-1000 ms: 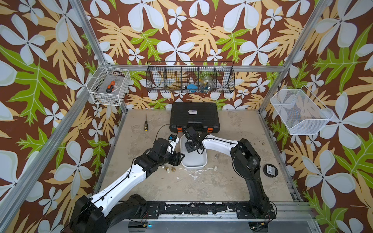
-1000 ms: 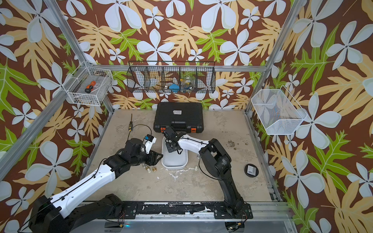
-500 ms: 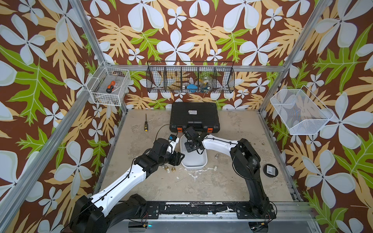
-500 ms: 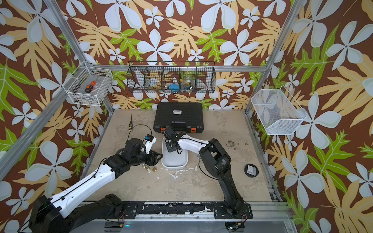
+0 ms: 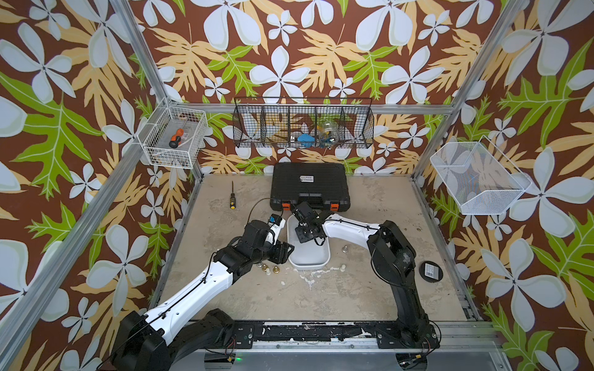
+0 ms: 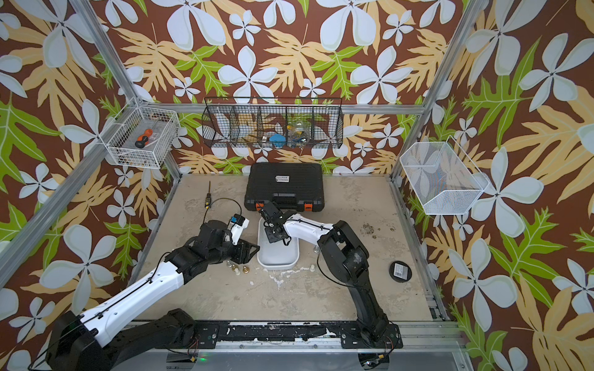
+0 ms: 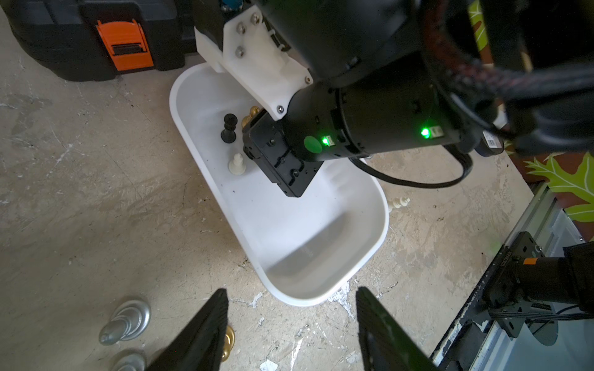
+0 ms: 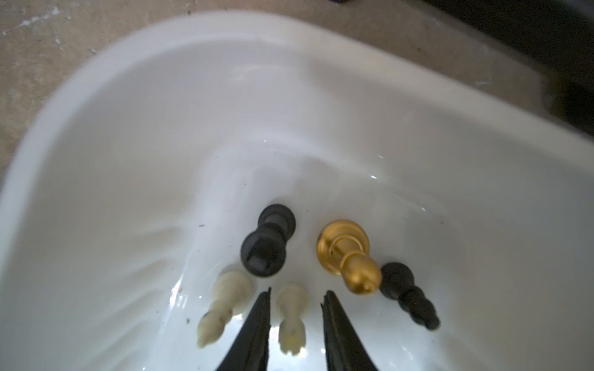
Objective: Put the chess pieces into the storage box
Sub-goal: Pick up the chess piece at the center of the board.
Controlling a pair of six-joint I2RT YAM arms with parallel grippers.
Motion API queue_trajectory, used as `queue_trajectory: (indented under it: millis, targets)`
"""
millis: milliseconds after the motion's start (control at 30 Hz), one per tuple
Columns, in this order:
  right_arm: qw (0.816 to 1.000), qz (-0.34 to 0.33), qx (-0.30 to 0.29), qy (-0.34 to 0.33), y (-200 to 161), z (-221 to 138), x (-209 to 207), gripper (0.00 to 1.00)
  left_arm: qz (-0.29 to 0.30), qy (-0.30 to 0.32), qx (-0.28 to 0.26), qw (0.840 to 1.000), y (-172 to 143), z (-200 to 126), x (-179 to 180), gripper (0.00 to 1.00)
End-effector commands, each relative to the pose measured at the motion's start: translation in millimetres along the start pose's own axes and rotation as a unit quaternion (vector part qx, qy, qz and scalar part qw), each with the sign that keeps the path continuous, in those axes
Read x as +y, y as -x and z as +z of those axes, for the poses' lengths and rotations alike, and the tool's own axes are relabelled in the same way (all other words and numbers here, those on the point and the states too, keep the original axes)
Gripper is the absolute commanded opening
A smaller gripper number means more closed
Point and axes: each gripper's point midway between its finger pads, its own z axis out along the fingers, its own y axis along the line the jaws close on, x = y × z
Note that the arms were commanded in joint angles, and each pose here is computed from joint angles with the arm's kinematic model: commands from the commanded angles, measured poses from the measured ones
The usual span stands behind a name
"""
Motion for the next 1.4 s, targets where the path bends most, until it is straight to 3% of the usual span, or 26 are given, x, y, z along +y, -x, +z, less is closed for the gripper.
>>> queue_trajectory:
  millis: [0, 267, 400, 500, 633, 900, 1167, 1367]
  targets:
    - [1.0, 0.001, -0.015, 0.001, 8.1, -18.9, -1.0, 0.33, 0.007, -0.004, -0.008, 1.0, 4.9, -0.2, -1.7, 0.65]
    - [0.997, 0.015, -0.067, 0.037, 16.2, -84.5, -3.2, 0.4, 0.01, -0.028, -0.023, 0.999, 12.6, -3.4, -11.4, 0.66]
    - [0.993, 0.046, -0.094, 0.047, 10.9, -111.0, -26.5, 0.42, 0.007, -0.035, -0.034, 0.999, 18.3, -3.3, -17.0, 0.65]
    - [0.992, 0.07, -0.096, 0.041, -2.0, -118.6, -51.2, 0.44, 0.035, -0.017, -0.039, 0.998, 23.1, -2.8, -26.8, 0.65]
    - [0.991, 0.096, -0.084, 0.026, -26.5, -117.3, -84.1, 0.45, 0.077, -0.029, -0.023, 0.996, 22.9, 4.4, -52.2, 0.65]
    - [0.991, 0.125, -0.053, -0.012, -68.4, -94.6, -129.1, 0.46, 0.168, -0.094, 0.046, 0.98, -12.1, 22.6, -106.2, 0.66]
    - [0.992, 0.122, -0.01, -0.033, -88.1, -62.3, -134.6, 0.45, 0.189, -0.104, 0.08, 0.973, -37.1, 27.0, -114.3, 0.66]
    - [0.992, 0.123, -0.004, -0.037, -91.9, -56.7, -135.4, 0.37, 0.192, -0.111, 0.077, 0.972, -35.6, 25.0, -118.6, 0.66]
